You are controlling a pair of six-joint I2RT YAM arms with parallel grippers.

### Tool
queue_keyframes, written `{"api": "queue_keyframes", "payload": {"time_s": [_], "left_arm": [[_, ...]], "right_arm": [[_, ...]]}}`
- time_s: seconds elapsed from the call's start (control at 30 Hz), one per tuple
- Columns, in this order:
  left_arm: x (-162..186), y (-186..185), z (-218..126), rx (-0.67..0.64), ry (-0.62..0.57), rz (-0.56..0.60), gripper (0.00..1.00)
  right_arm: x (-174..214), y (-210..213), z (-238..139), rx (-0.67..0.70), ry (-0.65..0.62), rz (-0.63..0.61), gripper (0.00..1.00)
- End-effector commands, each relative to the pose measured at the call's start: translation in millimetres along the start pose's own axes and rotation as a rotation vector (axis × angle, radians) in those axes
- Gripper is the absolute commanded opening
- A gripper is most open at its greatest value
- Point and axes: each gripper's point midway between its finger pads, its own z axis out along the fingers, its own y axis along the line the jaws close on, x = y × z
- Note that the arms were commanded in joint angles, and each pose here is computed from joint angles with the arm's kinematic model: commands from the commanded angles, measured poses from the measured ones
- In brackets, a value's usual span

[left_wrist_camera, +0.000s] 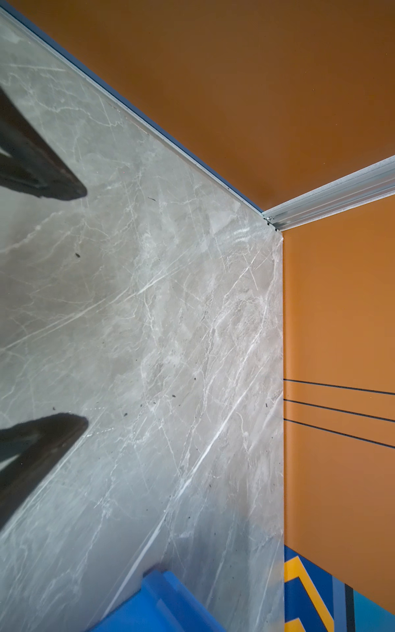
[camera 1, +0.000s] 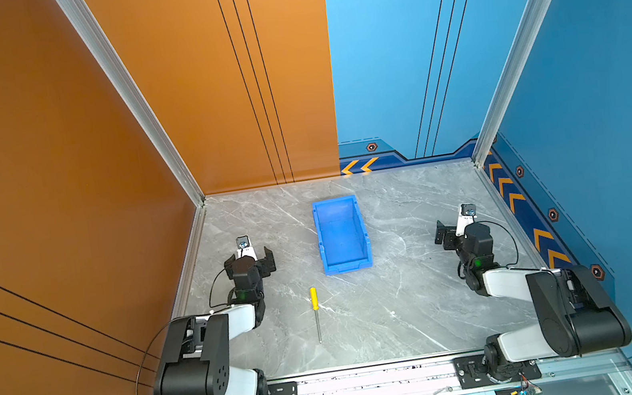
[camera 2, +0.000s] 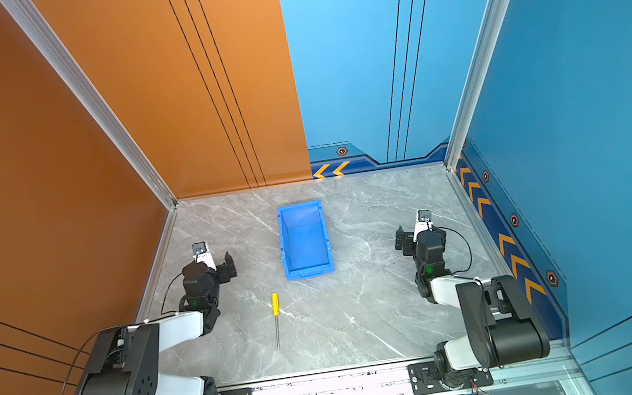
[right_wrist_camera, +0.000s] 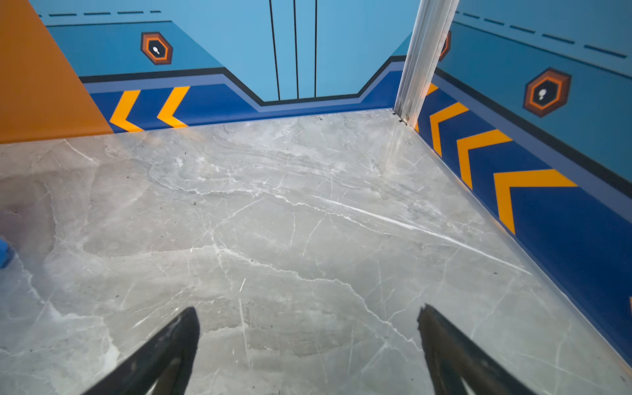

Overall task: Put the screwdriver in the bin
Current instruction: 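Move the left gripper over the yellow screwdriver handle while the right arm lifts inward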

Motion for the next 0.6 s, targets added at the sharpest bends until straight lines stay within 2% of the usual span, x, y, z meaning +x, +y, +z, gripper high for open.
{"api": "queue_keyframes", "payload": {"time_s": [0.0, 0.27, 0.37, 0.47, 0.57], "left_arm": [[-0.4, 2.3, -4.4, 0.004, 0.054, 0.01, 0.98], [-1.3, 20.3, -24.6, -0.089, 0.183, 0.005, 0.98], [-6.9, 24.5, -34.3, -0.14, 0.24, -0.018, 0.98], [-14.9, 15.9, -41.7, -0.118, 0.273, -0.034, 0.98], [-18.7, 2.6, -47.8, -0.069, 0.292, -0.044, 0.98]], "right_arm": [[-12.0, -1.9, -4.7, 0.031, 0.008, -0.022, 1.0], [-39.0, 19.8, -26.9, 0.006, 0.013, -0.067, 1.0], [-48.6, 19.9, -40.8, 0.043, 0.016, -0.028, 1.0], [-55.4, 18.7, -54.1, 0.078, 0.05, 0.033, 1.0], [-54.2, 19.8, -69.6, 0.108, 0.146, 0.069, 1.0]]}}
